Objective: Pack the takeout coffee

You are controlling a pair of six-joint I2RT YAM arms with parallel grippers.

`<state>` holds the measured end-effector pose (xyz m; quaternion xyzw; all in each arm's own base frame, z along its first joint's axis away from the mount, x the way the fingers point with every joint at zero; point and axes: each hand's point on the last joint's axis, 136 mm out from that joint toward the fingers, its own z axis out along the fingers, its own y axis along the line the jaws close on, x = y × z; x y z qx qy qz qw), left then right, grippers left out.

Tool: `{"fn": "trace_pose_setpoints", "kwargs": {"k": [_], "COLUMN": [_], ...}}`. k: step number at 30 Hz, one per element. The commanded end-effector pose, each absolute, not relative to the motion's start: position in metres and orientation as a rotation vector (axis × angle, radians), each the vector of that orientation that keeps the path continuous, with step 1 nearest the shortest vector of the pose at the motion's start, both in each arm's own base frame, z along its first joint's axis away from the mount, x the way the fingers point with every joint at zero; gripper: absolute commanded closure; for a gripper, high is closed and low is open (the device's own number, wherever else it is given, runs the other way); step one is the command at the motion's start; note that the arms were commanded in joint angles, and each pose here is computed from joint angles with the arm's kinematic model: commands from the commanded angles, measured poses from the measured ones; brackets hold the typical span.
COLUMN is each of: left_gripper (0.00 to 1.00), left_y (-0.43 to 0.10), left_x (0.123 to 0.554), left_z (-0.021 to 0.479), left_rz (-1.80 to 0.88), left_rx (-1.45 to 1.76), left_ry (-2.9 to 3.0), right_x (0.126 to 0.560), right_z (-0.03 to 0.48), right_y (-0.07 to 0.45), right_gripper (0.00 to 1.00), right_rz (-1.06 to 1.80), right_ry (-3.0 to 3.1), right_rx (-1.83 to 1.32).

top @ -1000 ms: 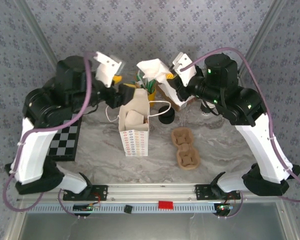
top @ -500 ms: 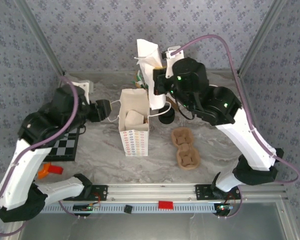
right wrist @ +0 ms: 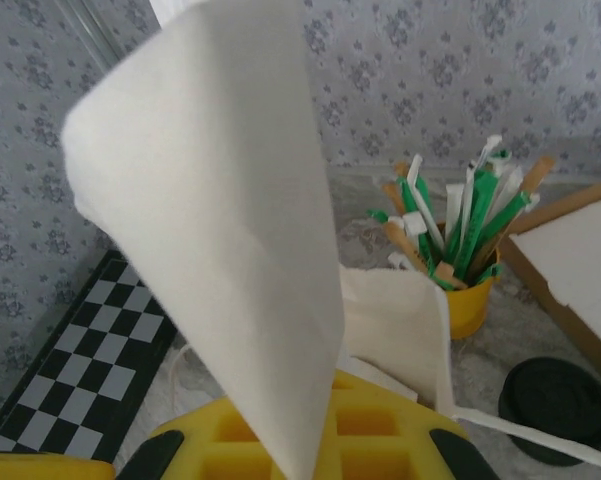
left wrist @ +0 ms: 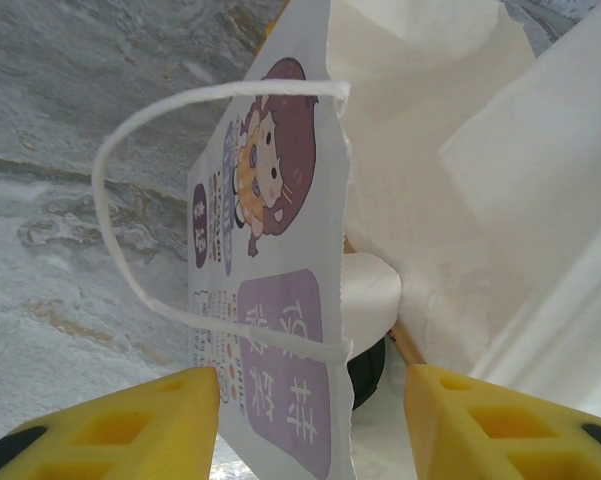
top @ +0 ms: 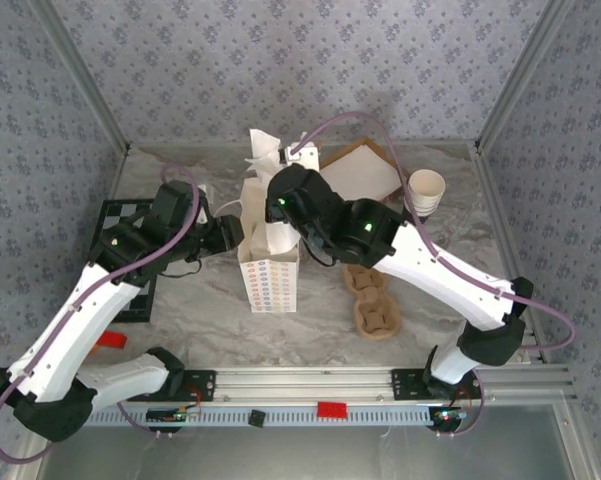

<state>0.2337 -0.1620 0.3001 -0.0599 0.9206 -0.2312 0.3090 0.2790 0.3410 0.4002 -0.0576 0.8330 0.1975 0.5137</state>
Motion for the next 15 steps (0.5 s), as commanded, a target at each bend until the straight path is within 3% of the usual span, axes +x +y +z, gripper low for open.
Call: {"fn": "trace_pose_setpoints", "kwargs": {"k": [1,7,15], "left_gripper": [0.51,0.56,0.61], "left_y": [-0.168,-0.164,-0.171], "left_x": [0.237,0.240,0.247], "left_z": [0.303,0.291,0.279], "left_rz": [-0.680,-0.656,-0.676], "left_rx": [-0.185,-0.218,-0.245], "left_ry": [2.407,2.421,2.443], "right_x": [0.280,0.279,0.275], "right_z": [0.392,0.346,0.385], "right_y": [0.349,0.365,0.388], "right_gripper": [1.00,1.00,1.00], "right_rz": [0.494,0.504,0.544], "right_ry": [1.987,2.082,2.032], "right_rx": [-0.041,-0.062,-0.128]}}
